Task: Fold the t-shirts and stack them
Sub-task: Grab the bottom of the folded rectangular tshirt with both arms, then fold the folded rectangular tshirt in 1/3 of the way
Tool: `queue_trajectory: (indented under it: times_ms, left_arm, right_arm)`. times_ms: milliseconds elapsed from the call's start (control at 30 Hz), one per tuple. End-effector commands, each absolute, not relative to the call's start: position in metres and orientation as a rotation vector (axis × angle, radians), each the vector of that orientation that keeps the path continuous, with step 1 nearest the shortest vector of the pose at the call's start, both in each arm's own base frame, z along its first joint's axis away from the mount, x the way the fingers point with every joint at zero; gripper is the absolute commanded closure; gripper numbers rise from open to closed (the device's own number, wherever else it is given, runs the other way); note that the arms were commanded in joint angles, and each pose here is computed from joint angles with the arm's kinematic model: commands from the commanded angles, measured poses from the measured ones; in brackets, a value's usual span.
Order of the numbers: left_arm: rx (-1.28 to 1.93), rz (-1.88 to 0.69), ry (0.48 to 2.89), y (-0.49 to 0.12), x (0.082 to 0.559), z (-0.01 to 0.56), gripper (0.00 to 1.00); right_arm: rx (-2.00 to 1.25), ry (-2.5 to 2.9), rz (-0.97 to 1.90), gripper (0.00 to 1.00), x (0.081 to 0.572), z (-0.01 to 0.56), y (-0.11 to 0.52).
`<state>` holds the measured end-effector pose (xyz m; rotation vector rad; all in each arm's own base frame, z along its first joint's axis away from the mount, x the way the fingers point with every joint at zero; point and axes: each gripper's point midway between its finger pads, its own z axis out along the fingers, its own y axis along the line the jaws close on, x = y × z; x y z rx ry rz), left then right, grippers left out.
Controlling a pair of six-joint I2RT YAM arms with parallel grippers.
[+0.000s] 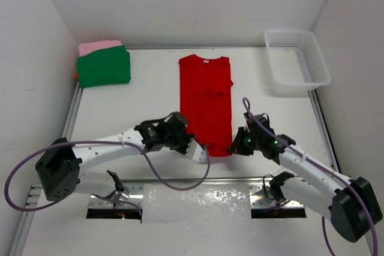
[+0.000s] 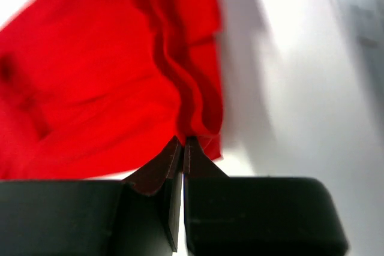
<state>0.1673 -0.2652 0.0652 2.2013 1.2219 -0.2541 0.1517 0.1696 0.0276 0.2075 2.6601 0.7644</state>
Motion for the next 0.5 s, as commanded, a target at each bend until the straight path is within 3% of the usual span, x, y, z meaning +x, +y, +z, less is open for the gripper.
queue_trajectory:
  times_ms: [0,200,467]
  left_arm:
    - [2.006,-0.348,1.373,-0.273,0.196,0.109,1.00]
    - [1.697,-0.409,1.582,-0.268,0.273,0.149,1.00]
    - [1.510,-0.397,1.772,-0.256,0.363,0.141,1.00]
  right_arm:
    - [0.123,2.596,0.708,1.00,0.188,0.063,0.165]
    - [0.147,2.578,0.708,1.00,0.261,0.088,0.154]
    - [0.116,2.562,0.696,1.00,0.354,0.105,0.153]
